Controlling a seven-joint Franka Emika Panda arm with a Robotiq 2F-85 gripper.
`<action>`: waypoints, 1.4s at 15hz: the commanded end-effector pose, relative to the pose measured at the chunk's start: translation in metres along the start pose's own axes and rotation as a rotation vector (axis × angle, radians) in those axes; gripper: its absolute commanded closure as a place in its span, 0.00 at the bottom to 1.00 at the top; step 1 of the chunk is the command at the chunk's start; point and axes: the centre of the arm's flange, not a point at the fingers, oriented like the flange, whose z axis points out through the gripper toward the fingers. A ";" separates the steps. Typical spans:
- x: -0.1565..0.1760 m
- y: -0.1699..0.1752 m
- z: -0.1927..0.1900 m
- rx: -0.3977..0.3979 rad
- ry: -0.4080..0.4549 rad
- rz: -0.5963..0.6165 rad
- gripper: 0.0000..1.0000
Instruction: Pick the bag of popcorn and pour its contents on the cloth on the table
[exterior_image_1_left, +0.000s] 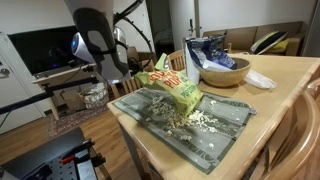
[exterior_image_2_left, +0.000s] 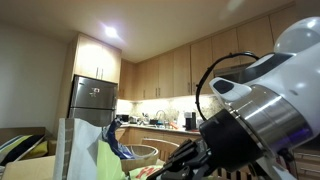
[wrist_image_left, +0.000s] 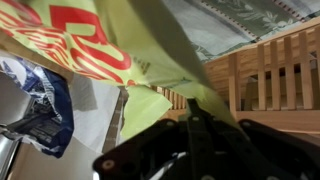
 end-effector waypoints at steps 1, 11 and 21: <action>-0.002 0.001 0.000 0.003 -0.003 0.014 0.99; 0.018 -0.009 -0.003 0.135 0.035 0.134 1.00; 0.058 -0.018 -0.009 -0.026 0.207 0.268 1.00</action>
